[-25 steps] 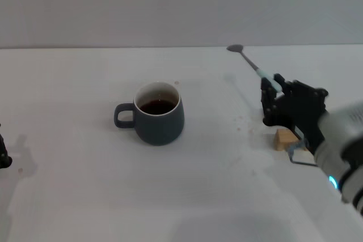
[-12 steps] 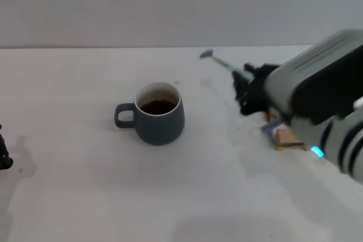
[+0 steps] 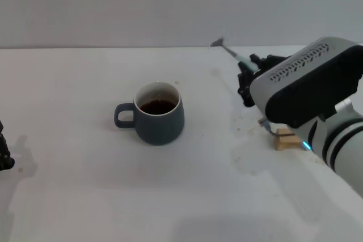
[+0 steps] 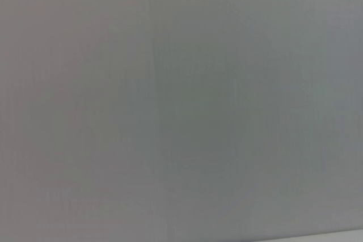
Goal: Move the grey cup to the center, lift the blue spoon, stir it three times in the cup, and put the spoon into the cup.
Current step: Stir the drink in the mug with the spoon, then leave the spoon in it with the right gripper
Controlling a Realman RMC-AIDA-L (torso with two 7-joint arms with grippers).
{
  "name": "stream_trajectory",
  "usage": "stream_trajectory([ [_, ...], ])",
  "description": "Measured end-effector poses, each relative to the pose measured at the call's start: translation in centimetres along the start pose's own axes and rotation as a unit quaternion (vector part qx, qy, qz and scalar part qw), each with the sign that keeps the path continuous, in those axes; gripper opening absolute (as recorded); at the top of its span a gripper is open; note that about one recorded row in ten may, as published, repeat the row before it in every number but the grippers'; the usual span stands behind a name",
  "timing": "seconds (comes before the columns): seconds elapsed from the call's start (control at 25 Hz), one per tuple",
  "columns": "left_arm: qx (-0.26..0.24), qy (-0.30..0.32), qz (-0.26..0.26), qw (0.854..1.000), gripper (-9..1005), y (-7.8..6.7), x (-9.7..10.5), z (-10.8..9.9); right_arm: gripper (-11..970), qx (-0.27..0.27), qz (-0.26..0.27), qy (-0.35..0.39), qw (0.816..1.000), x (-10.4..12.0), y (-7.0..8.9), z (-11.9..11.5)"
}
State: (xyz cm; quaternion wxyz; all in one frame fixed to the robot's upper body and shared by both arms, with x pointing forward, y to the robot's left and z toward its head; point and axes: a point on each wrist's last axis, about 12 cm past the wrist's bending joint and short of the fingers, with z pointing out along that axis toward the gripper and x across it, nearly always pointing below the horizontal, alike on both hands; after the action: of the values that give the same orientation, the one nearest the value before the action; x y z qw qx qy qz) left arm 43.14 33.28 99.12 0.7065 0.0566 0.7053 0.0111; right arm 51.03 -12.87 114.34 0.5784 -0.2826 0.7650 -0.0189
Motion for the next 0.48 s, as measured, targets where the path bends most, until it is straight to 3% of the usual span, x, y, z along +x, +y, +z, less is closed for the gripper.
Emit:
stream_trajectory([
  [0.2, 0.001, -0.002, -0.001, 1.000, -2, -0.1, -0.1, 0.1, 160, 0.006, -0.023, -0.008, 1.000, 0.4, -0.2, 1.3],
  [0.48, 0.000, 0.001, 0.000, 1.000, -2, 0.0, 0.0, 0.1, 161, -0.070, -0.033, -0.079, 0.994, 1.4, 0.5, 2.4],
])
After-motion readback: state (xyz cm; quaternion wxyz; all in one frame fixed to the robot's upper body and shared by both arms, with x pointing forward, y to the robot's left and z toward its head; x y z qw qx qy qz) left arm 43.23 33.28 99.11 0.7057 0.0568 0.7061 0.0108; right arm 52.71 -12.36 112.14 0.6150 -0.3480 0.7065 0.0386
